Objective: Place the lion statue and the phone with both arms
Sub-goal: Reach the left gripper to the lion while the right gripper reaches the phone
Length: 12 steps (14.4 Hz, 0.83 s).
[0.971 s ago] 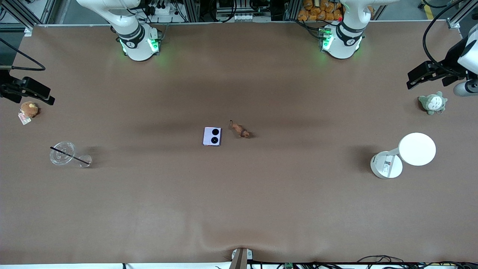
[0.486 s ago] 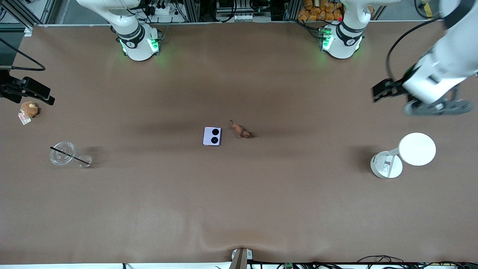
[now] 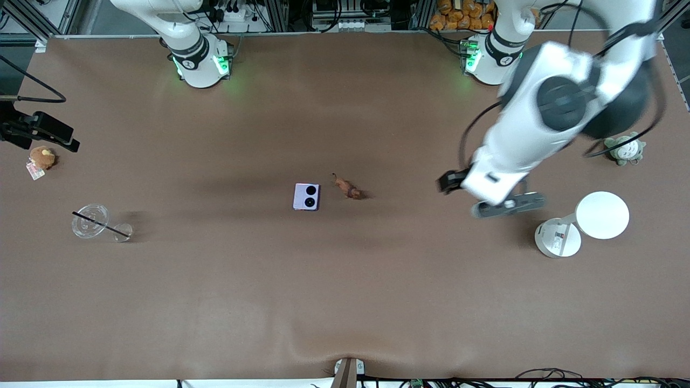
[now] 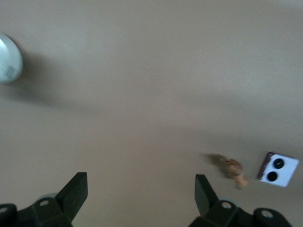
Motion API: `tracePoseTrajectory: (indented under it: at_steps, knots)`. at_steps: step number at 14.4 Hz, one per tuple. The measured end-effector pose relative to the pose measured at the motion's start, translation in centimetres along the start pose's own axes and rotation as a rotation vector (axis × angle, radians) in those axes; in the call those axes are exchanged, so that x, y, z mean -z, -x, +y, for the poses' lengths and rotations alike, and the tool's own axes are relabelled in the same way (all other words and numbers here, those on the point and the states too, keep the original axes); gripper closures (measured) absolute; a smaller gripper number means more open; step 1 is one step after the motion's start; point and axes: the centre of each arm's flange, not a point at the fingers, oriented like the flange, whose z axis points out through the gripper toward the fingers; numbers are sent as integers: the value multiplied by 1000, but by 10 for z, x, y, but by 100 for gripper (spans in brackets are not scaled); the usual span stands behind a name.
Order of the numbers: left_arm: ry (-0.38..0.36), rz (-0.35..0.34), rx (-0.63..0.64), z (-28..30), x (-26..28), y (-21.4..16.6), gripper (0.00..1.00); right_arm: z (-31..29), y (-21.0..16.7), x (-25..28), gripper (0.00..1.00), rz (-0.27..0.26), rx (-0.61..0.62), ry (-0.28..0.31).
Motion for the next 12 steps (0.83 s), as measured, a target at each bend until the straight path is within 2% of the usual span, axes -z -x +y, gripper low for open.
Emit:
tracePoseTrajectory:
  at_steps: [3, 8, 12]
  knots:
    - [3, -20, 110, 50, -49, 14, 0, -35, -18, -23, 0, 9, 58, 1]
    - [23, -25, 272, 114, -113, 49, 0, -82, -27, -55, 0, -41, 132, 9]
    - [-20, 43, 360, 156, -172, 86, 0, -96, -24, -63, 0, -67, 156, 11]
